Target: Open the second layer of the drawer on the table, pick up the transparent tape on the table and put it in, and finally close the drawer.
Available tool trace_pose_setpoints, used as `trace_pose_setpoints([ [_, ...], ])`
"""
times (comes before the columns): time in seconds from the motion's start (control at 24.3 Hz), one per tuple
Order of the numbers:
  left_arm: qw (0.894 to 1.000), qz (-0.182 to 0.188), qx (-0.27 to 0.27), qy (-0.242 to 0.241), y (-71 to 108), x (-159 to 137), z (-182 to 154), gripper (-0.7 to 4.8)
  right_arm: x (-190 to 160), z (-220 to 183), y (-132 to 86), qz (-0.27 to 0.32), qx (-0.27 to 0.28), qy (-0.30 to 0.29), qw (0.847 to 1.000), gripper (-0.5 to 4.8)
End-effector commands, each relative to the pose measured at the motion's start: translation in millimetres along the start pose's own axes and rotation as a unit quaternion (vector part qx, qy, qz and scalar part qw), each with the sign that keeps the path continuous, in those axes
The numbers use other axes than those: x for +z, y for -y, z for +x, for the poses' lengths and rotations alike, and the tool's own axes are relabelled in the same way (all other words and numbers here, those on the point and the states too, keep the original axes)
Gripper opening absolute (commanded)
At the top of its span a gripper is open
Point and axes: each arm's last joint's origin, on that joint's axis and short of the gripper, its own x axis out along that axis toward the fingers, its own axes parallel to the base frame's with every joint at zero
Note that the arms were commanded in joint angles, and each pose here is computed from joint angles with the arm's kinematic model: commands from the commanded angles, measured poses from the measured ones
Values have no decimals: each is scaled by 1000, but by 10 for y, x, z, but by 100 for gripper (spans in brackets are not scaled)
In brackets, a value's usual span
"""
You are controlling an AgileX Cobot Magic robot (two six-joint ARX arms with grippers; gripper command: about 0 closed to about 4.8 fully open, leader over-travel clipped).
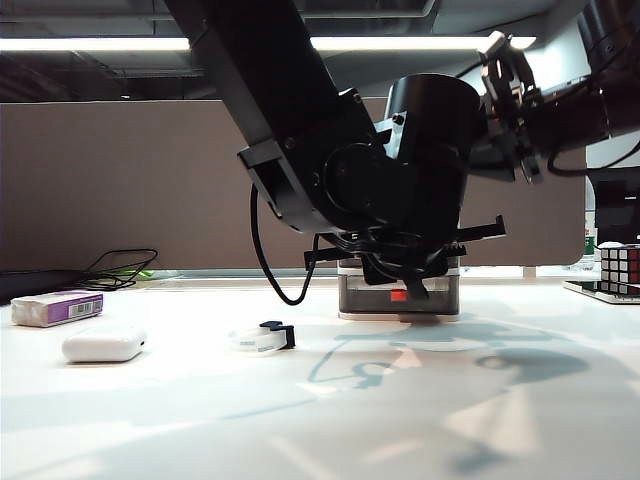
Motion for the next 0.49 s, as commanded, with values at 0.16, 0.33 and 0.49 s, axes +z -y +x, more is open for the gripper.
trace_pose_setpoints([
  [0.16,999,34,1,-19,6,-79,-36,-6,-78,56,77,7,-7,-10,1000,-5],
  [0.33,999,41,-8,-20,58,-94,-92,-6,-59,58,92,-1,-25,-6,1000,-5],
  [0.49,998,58,-11,-20,98,-105,-141,-6,-37,72,105,-5,-30,-5,1000,-5],
])
